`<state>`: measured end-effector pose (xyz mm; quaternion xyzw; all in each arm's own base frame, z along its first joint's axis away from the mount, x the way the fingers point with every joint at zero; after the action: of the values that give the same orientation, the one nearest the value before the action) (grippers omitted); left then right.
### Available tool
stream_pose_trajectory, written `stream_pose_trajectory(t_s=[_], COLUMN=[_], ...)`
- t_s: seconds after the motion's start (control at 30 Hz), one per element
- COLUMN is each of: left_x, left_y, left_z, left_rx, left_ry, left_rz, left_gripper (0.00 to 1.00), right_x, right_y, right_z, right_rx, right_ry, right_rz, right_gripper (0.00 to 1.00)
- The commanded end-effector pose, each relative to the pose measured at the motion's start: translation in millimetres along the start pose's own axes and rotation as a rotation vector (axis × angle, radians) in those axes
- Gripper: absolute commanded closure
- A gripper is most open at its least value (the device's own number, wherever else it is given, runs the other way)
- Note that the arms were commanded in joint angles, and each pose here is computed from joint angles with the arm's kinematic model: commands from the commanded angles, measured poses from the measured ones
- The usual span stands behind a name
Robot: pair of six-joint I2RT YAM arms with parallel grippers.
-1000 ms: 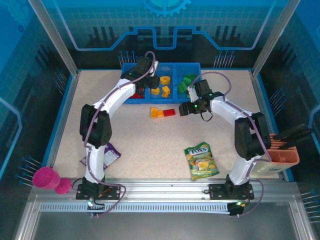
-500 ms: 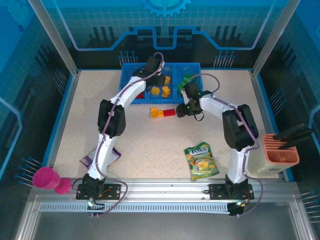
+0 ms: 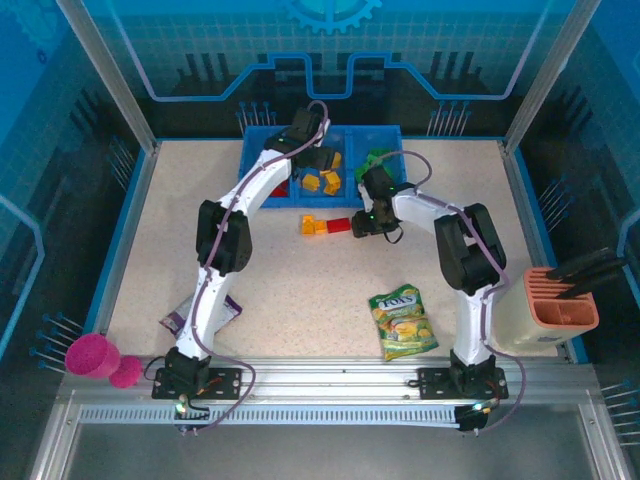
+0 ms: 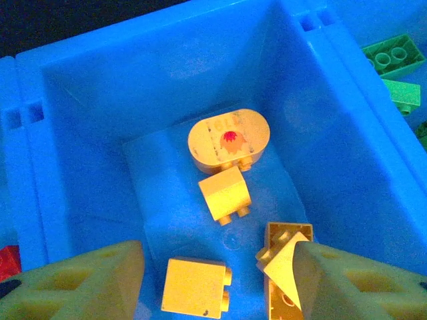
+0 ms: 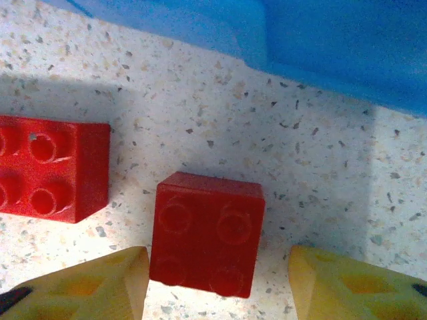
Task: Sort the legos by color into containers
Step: Place the lego in the container, then pick up the lego from the center of the table.
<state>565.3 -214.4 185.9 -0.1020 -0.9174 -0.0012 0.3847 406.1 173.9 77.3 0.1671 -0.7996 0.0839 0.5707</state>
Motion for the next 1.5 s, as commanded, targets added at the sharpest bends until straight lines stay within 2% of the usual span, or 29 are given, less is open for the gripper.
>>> stream_pose_trajectory(t_s=[0.0,0.37,0.5,0.73,0.87,1.03,1.27,1.47], left_x=[30.0,45.5,58.7,95.0,116.0,157.3,208.1,254.1], left_y=[-1.8,2.2,3.2,7.1,13.3,32.0,68.7,98.5], left_z=[-15.6,3.4,5.2,11.1,24.6,47.5,89.9,104.0], left_rx=[-0.031,-0.041,-0.04,-0.028,-0.039,-0.008,0.139,0.274], left_ry=[-0.034,-0.001,-0.004,-0.016,0.0,-0.002,0.009,-0.065], left_rz=[-0.006,-0.009,-0.005,0.0,-0.014,-0.044,-0.029,-0.036], left_gripper=[0.38,0.39,0.39,0.38,0.38,0.37,0.36,0.34], right_x=[-5.0,-13.2,-18.5,-22.1,-6.7,40.0,102.6,114.7], right_y=[6.2,8.0,8.5,10.3,13.9,29.3,77.4,128.2], right_z=[-6.2,-15.4,-16.3,-14.6,-13.3,-18.8,-67.7,-134.8], right_rx=[-0.006,-0.002,0.006,0.028,0.054,0.135,0.321,0.484], right_ry=[-0.008,-0.019,-0.008,0.006,-0.008,-0.061,-0.236,-0.423], right_rz=[-0.017,-0.007,0.004,0.029,0.037,0.024,-0.02,-0.103], right_gripper=[0.42,0.44,0.49,0.67,0.72,0.75,0.76,0.75])
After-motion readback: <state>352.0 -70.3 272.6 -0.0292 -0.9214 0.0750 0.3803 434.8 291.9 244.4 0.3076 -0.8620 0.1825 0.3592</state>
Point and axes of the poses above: each hand's point on the last joint's axis, 136 mm out from that joint toward the fingers, its own x axis back along the fingers, its own y axis along the line the jaws close on, z = x × y, the point moved 6 cm from there along x, back along the fingers, and after that the axes turned 7 degrees about x, right-handed, at the moved point
